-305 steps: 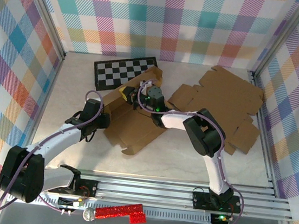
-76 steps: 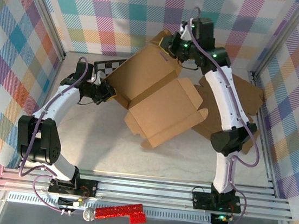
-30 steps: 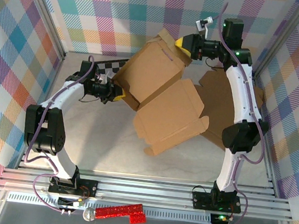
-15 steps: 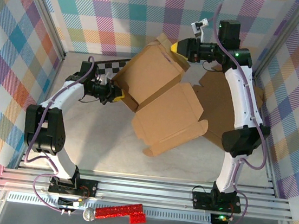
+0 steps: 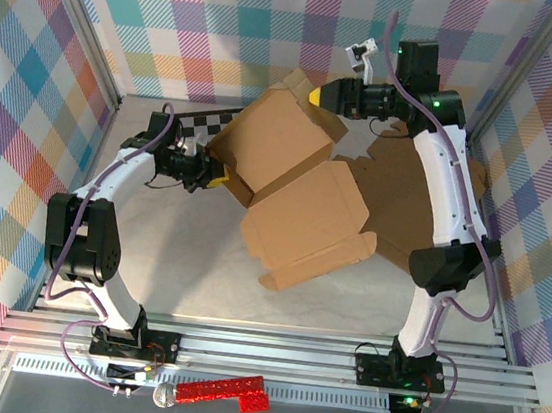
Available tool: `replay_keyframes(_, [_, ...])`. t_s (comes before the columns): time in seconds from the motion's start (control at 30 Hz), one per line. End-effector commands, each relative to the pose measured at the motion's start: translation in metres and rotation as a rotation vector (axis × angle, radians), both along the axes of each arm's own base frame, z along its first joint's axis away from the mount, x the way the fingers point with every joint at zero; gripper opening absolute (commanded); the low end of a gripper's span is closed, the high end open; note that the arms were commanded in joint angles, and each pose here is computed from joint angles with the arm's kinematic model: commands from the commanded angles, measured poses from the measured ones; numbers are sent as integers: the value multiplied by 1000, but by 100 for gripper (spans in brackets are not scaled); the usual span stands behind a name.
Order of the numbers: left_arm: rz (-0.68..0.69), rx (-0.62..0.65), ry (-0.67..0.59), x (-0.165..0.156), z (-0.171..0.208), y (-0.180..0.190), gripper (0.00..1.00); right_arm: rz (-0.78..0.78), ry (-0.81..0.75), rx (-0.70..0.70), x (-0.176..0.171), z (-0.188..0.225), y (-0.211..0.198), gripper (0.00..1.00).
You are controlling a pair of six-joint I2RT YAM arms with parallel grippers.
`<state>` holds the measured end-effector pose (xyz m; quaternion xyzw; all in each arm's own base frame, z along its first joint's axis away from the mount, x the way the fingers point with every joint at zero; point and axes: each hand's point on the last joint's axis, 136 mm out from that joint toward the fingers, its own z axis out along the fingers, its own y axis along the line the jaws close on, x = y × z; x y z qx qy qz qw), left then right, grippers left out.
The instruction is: Fold the paper box
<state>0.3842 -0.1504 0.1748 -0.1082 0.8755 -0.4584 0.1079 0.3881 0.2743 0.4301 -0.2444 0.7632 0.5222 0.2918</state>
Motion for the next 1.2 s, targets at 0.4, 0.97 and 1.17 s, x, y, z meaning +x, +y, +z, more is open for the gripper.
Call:
replay_keyframes(0.4, [-4, -17, 22, 7, 1, 0, 0, 13, 8, 56, -13, -2, -13, 52])
replay_keyframes(0.97, [-6, 9, 36, 7, -2, 1, 0, -141, -192, -228, -7, -26, 6, 46])
replay_keyframes(1.17, [-10, 10, 34, 6, -2, 0, 0, -155, -192, -241, -4, -28, 7, 46])
